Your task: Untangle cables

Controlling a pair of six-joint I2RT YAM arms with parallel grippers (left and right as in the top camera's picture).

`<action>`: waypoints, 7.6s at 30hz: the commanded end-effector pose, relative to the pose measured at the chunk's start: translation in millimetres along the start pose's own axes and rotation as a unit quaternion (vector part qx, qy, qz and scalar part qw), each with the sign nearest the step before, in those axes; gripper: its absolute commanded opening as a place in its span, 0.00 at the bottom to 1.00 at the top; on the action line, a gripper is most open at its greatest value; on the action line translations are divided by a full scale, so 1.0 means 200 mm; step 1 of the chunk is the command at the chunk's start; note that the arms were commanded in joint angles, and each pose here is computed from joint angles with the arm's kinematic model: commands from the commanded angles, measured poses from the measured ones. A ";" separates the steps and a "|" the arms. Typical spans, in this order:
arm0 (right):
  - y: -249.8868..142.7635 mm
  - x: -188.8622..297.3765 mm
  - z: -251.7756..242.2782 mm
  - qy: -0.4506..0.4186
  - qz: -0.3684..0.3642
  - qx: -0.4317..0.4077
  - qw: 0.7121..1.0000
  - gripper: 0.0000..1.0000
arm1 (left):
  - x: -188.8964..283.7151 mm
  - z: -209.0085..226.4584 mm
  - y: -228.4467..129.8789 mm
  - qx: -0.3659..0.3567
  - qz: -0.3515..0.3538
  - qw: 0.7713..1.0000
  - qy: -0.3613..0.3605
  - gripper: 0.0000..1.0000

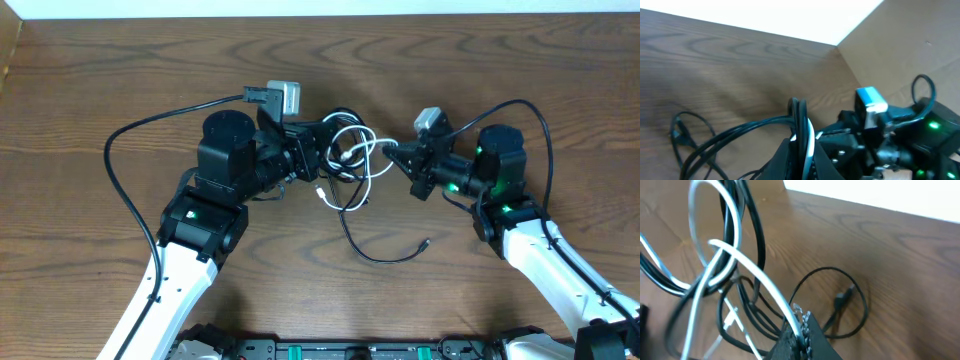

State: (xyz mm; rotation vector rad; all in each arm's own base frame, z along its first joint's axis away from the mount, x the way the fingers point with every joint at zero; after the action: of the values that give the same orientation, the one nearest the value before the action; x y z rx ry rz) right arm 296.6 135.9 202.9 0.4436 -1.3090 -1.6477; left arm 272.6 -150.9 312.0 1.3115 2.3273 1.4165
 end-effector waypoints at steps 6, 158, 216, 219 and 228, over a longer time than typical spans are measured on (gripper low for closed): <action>0.20 0.11 0.04 0.047 -0.078 -0.084 0.992 0.01 | 0.03 0.15 0.00 0.011 -0.020 0.988 0.154 0.07; 0.01 0.42 -0.51 -0.484 -0.105 -0.179 0.850 0.89 | 0.17 -0.42 0.23 -0.066 -0.103 0.957 -0.263 0.07; -0.15 0.46 -0.52 -0.460 0.031 -0.137 0.877 0.99 | 0.54 0.35 0.47 0.018 -0.216 0.976 0.027 0.07; -0.15 0.43 -0.50 -0.424 0.051 -0.103 0.898 0.99 | 0.54 0.36 0.47 0.019 -0.218 0.975 0.031 0.08; -0.12 0.28 -0.25 -0.103 0.062 0.038 0.992 0.99 | 0.54 0.36 0.47 0.019 -0.218 0.975 0.031 0.08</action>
State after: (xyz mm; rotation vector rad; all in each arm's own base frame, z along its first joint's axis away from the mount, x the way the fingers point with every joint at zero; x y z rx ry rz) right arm 308.8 39.7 168.8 -0.1455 -1.6089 -1.7516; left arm 303.5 -9.4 364.8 0.7641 2.5233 1.2495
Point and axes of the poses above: each gripper's point midway between its finger pads, its own x axis back along the fingers, its own z axis along the line the jaws close on, y = z × x, the point moved 8 cm from there along x, back along the fingers, and after that the axes turned 4 degrees about -x, right-handed, at the moved point
